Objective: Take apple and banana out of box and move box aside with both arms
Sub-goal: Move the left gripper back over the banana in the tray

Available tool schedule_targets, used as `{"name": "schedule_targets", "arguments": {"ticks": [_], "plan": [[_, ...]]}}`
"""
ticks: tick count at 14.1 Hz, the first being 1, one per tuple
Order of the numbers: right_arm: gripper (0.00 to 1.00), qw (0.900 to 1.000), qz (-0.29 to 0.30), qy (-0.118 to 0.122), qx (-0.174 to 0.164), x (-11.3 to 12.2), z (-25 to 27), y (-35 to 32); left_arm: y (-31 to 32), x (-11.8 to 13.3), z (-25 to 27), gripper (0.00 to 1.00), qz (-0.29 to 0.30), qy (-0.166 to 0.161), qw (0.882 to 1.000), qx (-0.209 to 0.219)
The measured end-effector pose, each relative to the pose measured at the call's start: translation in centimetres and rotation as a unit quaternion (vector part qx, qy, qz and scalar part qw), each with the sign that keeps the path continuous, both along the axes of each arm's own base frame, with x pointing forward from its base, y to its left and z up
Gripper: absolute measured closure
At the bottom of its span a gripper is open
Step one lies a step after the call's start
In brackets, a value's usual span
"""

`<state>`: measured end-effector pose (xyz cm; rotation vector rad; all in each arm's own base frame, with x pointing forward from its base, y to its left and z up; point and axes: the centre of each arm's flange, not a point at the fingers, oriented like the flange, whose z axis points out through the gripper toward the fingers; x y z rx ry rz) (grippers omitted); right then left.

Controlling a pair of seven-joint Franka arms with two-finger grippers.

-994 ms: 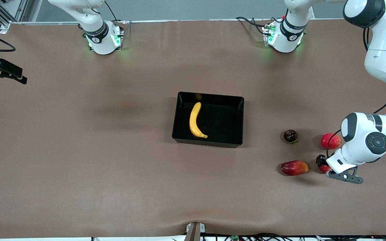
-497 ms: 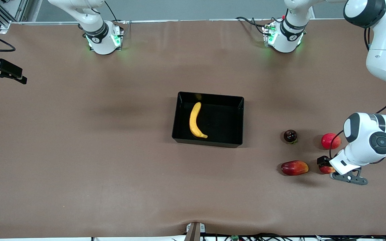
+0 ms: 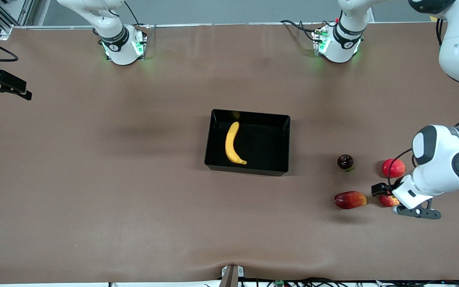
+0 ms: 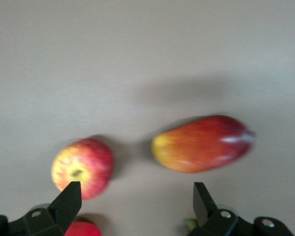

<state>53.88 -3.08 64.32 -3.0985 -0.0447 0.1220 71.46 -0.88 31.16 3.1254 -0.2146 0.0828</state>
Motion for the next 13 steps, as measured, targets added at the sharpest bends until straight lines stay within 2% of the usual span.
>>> {"name": "schedule_targets", "arguments": {"ticks": [5, 9, 13], "plan": [[0.00, 1.000, 0.000, 0.000, 0.000, 0.0, 0.0, 0.0, -11.3, -2.7, 4.3, 0.00, 0.078, 0.042, 0.996, -0.030], [0.00, 1.000, 0.000, 0.000, 0.000, 0.0, 0.0, 0.0, -18.6, -5.0, 5.7, 0.00, 0.115, 0.061, 0.991, -0.042], [0.00, 1.000, 0.000, 0.000, 0.000, 0.0, 0.0, 0.0, -26.9, -8.3, 5.4, 0.00, 0.098, 0.071, 0.992, -0.037]]}}
